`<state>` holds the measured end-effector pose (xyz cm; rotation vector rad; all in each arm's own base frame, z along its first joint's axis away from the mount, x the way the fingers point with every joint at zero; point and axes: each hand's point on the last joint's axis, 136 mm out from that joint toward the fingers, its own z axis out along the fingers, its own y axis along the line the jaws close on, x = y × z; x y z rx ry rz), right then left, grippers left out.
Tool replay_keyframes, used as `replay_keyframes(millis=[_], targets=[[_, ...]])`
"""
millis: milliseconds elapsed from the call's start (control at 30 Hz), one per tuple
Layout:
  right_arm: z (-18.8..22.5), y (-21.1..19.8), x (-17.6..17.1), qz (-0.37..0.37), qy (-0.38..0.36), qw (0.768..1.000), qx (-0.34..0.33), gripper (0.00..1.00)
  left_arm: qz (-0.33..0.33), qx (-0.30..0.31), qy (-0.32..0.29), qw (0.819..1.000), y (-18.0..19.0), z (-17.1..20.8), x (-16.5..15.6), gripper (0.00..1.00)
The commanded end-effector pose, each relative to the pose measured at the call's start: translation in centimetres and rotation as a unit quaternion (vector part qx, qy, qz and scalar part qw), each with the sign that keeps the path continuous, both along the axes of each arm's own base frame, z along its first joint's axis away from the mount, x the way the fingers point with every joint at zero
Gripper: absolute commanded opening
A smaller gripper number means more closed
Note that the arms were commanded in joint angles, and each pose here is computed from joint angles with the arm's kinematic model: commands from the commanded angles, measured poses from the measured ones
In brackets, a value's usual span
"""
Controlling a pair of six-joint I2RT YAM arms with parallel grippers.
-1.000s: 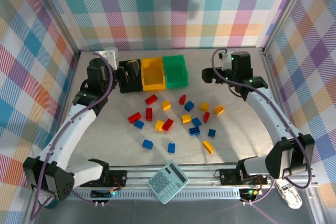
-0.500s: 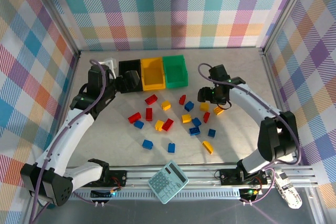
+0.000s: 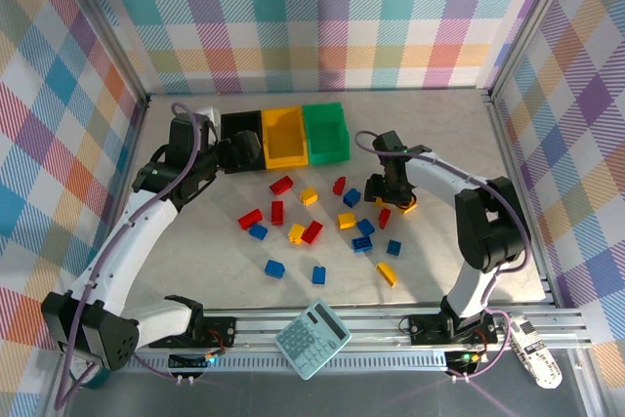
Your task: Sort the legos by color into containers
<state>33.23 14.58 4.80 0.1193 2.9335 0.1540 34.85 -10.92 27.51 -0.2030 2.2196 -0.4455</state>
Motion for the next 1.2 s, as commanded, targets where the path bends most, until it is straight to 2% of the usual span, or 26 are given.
replay_keyframes(millis=[0, 333, 500, 800, 1167], targets=[[0.5, 1.0, 1.0, -0.001, -0.010, 1.000, 0.004, 0.63, -0.011, 0.016, 0.003, 1.000, -0.4, 0.5, -0.3, 1.00], [-0.5, 1.1, 1.4, 0.003, 0.002, 1.000, -0.006, 0.58, -0.023, 0.037, 0.007, 0.999, -0.8, 0.3, -0.6, 1.00], [-0.8, 0.9, 1.6, 0.006, 0.005, 1.000, -0.019, 0.56, -0.036, 0.034, -0.013, 0.999, -1.2, 0.8, -1.0, 1.00], [-0.8, 1.0, 2.4, 0.024, 0.006, 0.999, -0.031, 0.45, -0.036, 0.040, -0.031, 0.998, -0.9, 1.5, -1.6, 1.00], [5.5, 2.8, 5.5, 0.059, -0.066, 0.996, 0.000, 0.39, -0.050, 0.027, -0.059, 0.997, -1.4, 2.4, -2.3, 1.00]])
